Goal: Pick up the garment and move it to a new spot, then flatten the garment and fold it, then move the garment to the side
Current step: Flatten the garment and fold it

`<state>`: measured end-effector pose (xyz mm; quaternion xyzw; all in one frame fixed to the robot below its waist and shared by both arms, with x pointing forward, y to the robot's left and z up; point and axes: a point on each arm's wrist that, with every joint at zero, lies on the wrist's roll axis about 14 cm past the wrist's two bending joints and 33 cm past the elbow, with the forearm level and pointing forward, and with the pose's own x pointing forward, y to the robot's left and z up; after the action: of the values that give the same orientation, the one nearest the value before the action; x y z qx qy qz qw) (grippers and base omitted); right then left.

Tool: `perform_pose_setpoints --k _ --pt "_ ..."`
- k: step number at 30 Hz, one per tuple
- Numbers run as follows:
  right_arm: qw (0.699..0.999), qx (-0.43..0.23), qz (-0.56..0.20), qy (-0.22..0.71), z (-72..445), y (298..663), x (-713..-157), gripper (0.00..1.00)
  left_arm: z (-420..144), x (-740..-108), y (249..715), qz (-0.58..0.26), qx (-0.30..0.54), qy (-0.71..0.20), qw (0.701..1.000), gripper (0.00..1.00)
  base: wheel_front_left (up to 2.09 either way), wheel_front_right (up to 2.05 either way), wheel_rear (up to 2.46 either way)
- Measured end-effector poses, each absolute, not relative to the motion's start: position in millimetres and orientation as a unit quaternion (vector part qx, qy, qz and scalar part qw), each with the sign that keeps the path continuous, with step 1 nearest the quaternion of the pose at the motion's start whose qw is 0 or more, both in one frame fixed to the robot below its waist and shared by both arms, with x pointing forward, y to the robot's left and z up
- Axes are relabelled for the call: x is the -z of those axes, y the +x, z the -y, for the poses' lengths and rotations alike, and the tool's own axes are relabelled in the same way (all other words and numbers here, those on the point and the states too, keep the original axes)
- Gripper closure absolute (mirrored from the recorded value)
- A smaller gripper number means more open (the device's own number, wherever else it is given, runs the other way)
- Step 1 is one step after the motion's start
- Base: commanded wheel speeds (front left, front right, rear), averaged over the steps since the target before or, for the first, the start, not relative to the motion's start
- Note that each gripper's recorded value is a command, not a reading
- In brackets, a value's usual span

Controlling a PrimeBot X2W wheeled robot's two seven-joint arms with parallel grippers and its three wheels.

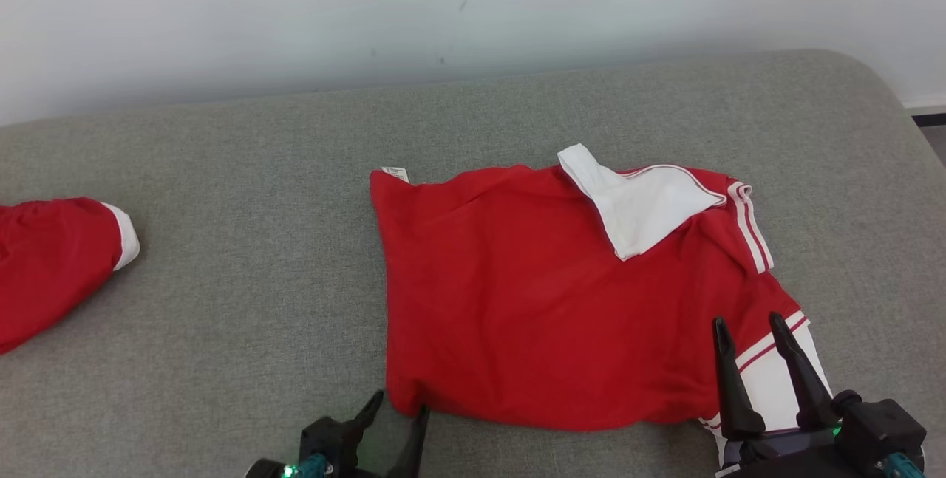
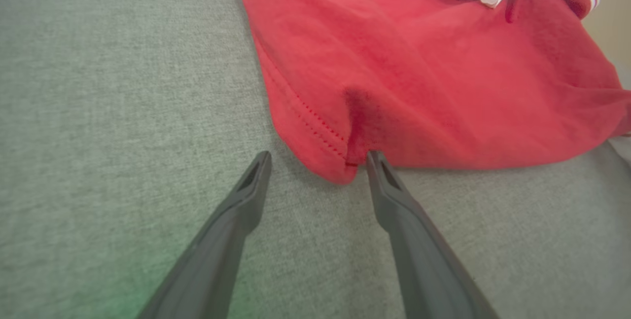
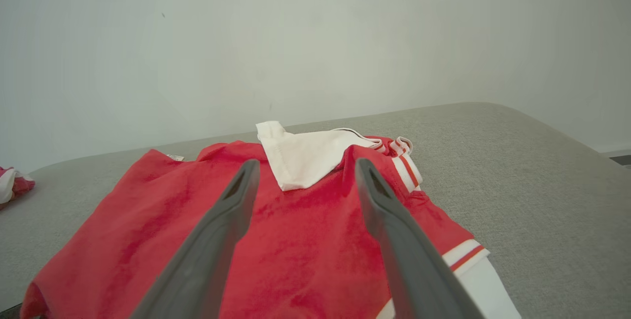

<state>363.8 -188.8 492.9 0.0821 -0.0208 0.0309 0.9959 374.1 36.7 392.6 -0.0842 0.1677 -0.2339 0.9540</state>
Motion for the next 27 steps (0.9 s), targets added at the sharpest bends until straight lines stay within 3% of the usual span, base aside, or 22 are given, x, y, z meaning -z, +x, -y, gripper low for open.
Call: perform_pose_setpoints --k 1,14,27 --pt "0.996 -0.03 0.021 0.082 190 364 -493 0.0 -38 -397 379 -0.162 0.23 -0.088 0.956 1.0 0.0 0.0 0.0" --pt "0.994 -0.049 0.023 0.09 176 370 -495 0.0 -107 -478 416 -0.02 0.162 -0.057 0.985 1.0 0.0 0.0 0.0" --pt "0.994 -0.051 0.01 0.096 173 374 -485 0.0 -134 -441 384 -0.071 0.133 -0.043 0.988 1.0 0.0 0.0 0.0"
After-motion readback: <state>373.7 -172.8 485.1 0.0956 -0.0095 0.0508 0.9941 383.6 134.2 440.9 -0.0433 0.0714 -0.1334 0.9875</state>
